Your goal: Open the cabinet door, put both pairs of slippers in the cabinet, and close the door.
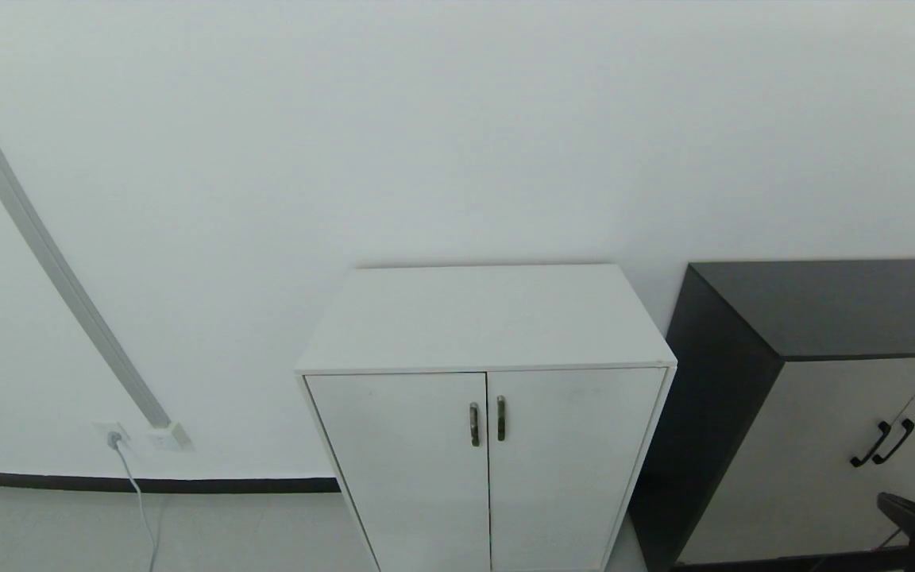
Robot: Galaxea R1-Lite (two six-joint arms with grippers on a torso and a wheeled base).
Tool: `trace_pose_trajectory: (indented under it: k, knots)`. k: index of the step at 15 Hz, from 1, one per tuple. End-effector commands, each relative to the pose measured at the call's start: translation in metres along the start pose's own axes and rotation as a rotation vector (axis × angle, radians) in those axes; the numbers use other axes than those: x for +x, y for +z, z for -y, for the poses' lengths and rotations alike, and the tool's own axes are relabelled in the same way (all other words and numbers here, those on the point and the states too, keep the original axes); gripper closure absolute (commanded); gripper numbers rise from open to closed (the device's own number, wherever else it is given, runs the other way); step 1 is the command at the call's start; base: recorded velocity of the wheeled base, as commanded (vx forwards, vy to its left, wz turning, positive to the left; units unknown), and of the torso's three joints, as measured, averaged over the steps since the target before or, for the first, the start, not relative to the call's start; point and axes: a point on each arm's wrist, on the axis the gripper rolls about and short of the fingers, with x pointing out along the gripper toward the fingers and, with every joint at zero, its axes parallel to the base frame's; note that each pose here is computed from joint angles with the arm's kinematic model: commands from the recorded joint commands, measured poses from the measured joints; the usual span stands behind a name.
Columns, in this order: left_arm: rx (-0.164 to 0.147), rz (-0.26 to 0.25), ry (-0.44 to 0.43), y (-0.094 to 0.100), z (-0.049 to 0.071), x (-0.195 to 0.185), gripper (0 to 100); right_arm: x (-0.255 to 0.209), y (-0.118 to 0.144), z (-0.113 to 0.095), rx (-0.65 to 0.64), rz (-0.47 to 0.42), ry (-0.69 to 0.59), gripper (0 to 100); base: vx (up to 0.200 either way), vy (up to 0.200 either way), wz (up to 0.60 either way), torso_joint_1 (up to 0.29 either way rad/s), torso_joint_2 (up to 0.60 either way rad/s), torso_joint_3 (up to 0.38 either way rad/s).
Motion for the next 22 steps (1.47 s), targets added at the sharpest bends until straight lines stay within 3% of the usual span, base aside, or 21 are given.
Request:
trace_pose_trajectory:
  k: [1, 11, 16, 22]
  knots:
    - [0.000, 0.000, -0.001, 0.000, 0.000, 0.000, 100, -0.029, -0.002, 0.004, -0.003, 0.085, 0.023, 100, 0.000, 0.000, 0.00, 0.000, 0.00, 0.000]
    - [0.000, 0.000, -0.004, 0.000, 0.000, 0.000, 100, -0.077, -0.043, 0.010, -0.091, 0.030, 0.171, 100, 0.000, 0.000, 0.00, 0.000, 0.00, 0.000]
    - [0.001, 0.000, -0.004, 0.000, 0.000, 0.000, 100, -0.081, -0.049, 0.011, -0.092, 0.041, 0.181, 100, 0.000, 0.000, 0.00, 0.000, 0.00, 0.000]
    - [0.001, 0.000, -0.004, 0.000, 0.000, 0.000, 100, -0.082, -0.064, 0.011, -0.119, -0.051, 0.245, 100, 0.000, 0.000, 0.00, 0.000, 0.00, 0.000]
